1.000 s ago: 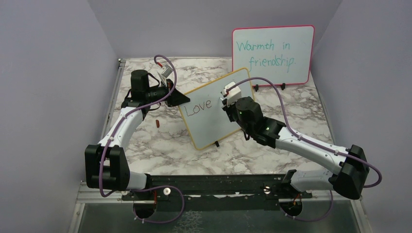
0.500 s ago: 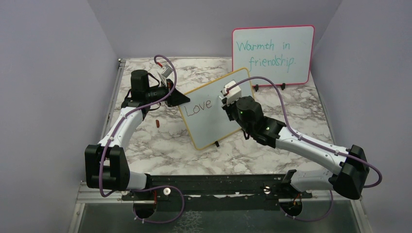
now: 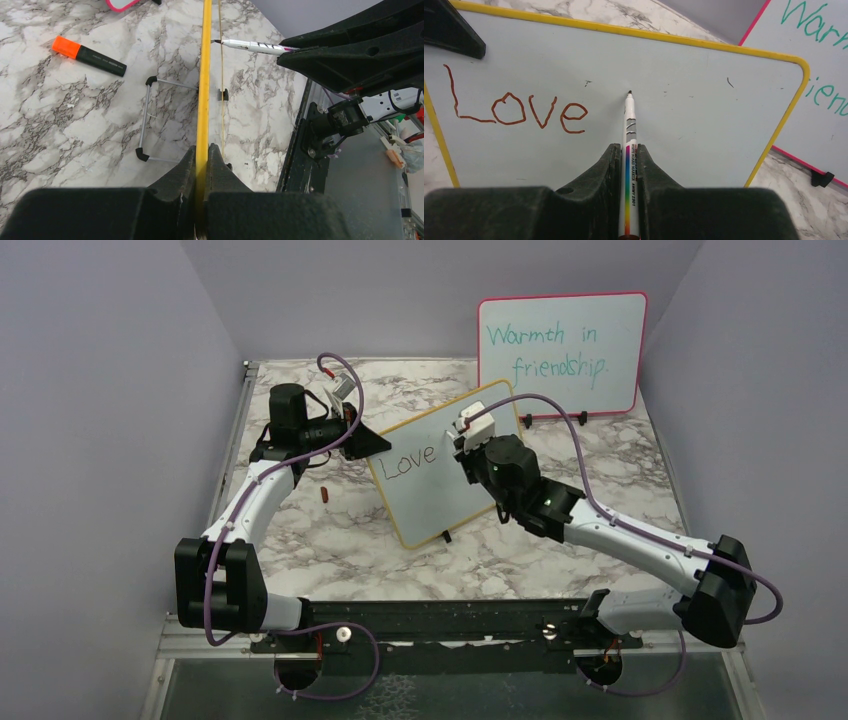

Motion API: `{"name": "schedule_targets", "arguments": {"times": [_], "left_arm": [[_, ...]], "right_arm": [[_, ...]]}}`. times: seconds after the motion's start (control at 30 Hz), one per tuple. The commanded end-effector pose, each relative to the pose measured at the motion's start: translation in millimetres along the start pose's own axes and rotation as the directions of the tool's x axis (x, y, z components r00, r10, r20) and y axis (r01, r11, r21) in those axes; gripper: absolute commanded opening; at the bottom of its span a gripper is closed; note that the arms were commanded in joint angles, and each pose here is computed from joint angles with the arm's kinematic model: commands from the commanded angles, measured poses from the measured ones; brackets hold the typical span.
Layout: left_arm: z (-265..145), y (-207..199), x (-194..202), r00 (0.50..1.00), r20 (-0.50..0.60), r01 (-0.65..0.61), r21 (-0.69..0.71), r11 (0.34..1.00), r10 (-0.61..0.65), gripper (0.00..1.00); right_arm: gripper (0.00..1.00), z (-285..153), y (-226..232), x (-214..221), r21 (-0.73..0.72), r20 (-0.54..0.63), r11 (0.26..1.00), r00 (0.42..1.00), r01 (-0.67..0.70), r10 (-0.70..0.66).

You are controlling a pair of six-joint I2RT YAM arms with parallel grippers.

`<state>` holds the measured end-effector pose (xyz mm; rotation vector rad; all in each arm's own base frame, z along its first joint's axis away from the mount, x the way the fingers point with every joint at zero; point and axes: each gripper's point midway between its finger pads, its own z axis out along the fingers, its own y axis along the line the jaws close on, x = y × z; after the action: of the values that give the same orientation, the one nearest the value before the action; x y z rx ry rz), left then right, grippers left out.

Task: Write a sentence on the whiteboard

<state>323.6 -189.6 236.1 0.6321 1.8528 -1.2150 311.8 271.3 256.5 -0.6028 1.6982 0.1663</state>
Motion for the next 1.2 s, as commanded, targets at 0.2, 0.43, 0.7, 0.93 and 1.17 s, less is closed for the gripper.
{"name": "schedule_targets", "arguments": {"times": [0.2,0.43,0.7,0.93,1.17], "left_arm": [[8.1,16.9,33.1,0.996,-0.086,0.014,-0.057,0.998,-0.019,0.00],[8.1,16.8,32.9,0.996,-0.085,0.013,-0.057,0.998,-0.017,0.00],[8.1,17.1,33.0,0.996,-0.085,0.013,-0.058,0.998,-0.018,0.00],[8.4,17.1,33.0,0.996,-0.086,0.013,-0.058,0.998,-0.018,0.00],[8.5,18.1,33.8,0.996,-0.087,0.015,-0.060,0.998,-0.020,0.00]], "right_arm": [[0.01,3.6,-9.0,-8.7,0.038,0.011,0.999,1.000,-0.010,0.010],[0.01,-0.9,-7.5,-0.6,0.025,-0.014,0.999,1.000,-0.020,0.021],[0.01,-6.2,-5.9,15.6,0.012,-0.068,1.000,0.998,-0.011,0.012],[0.01,-10.1,-5.2,26.2,0.007,-0.098,1.000,0.995,-0.015,0.016],[0.01,-13.2,-2.9,34.0,-0.004,-0.118,1.000,0.993,-0.022,0.022]]}}
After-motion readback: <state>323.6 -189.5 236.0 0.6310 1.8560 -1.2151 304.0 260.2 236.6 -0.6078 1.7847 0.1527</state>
